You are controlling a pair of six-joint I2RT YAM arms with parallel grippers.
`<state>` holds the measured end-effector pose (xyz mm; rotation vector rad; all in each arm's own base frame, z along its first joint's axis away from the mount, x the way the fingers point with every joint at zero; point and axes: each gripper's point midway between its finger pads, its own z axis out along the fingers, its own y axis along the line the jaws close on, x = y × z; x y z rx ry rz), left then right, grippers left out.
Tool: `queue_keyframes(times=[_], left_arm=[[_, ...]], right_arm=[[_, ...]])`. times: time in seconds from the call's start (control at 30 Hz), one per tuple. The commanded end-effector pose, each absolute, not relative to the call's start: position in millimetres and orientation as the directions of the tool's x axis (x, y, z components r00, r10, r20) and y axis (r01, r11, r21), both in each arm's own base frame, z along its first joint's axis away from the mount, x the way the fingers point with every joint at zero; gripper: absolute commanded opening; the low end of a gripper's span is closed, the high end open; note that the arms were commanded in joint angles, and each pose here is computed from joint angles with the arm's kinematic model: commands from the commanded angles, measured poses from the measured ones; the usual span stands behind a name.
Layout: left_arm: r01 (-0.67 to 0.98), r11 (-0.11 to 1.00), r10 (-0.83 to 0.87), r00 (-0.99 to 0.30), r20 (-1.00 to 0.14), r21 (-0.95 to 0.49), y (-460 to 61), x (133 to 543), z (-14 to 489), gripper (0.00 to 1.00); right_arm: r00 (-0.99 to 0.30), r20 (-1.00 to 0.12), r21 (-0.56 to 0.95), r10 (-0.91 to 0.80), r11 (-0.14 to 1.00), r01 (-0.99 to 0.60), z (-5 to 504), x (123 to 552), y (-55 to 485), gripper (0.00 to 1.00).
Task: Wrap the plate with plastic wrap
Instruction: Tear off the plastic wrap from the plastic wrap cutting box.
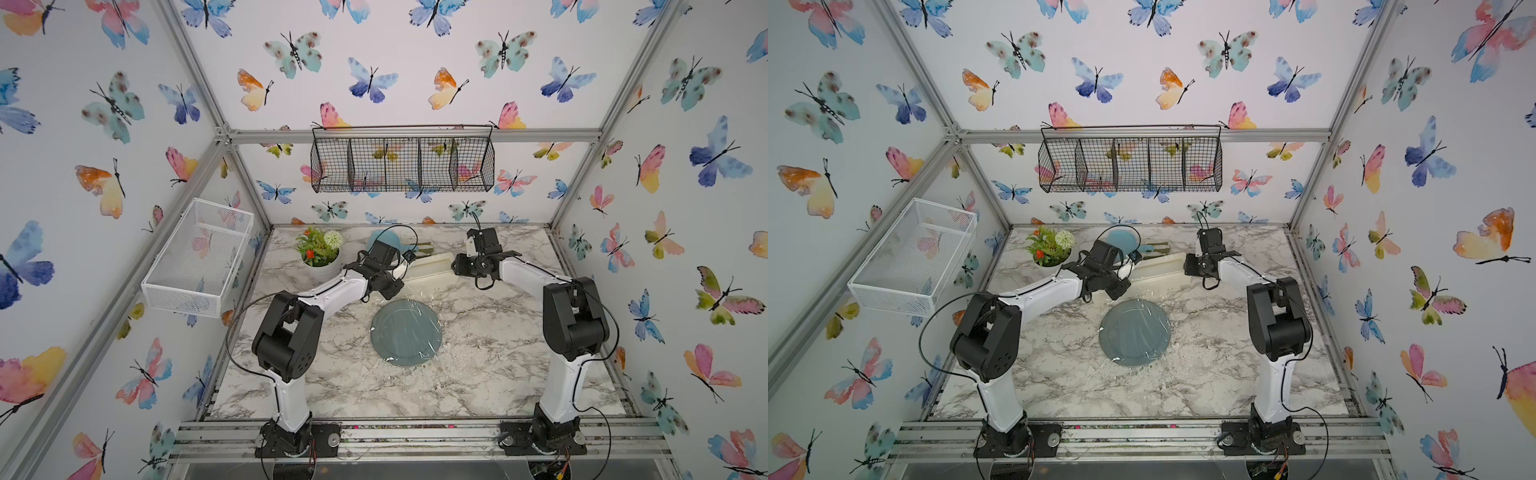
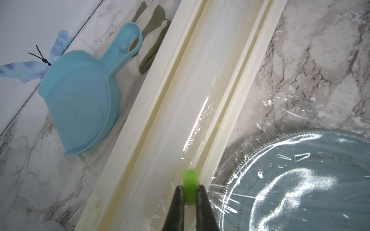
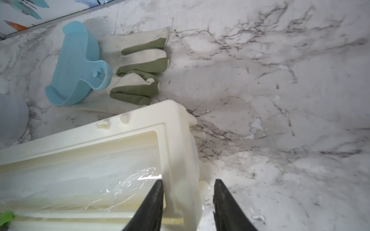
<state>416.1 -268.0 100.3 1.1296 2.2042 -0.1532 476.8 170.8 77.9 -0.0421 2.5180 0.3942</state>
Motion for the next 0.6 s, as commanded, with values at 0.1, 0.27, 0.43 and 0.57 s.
queue_keyframes(times=[0.1, 0.27, 0.43, 0.57], left_arm=[[0.816, 0.571, 0.774, -0.501, -0.388, 0.087, -257, 383, 17, 0.00], [0.816, 0.564, 0.780, -0.479, -0.403, 0.123, -250, 379, 37, 0.00], [0.811, 0.572, 0.759, -0.467, -0.454, 0.122, -250, 372, 60, 0.00], [0.808, 0.576, 0.754, -0.466, -0.464, 0.124, -247, 368, 64, 0.00]], right_arm=[[-0.971, -0.238, 0.043, 0.029, 0.999, 0.020, -9, 386, 113, 0.42], [-0.963, -0.266, 0.060, 0.032, 0.998, 0.017, 1, 395, 117, 0.42], [-0.935, -0.351, 0.157, 0.044, 0.988, -0.012, 42, 415, 136, 0.53], [-0.932, -0.363, 0.156, 0.016, 0.987, -0.044, 57, 428, 141, 0.59]])
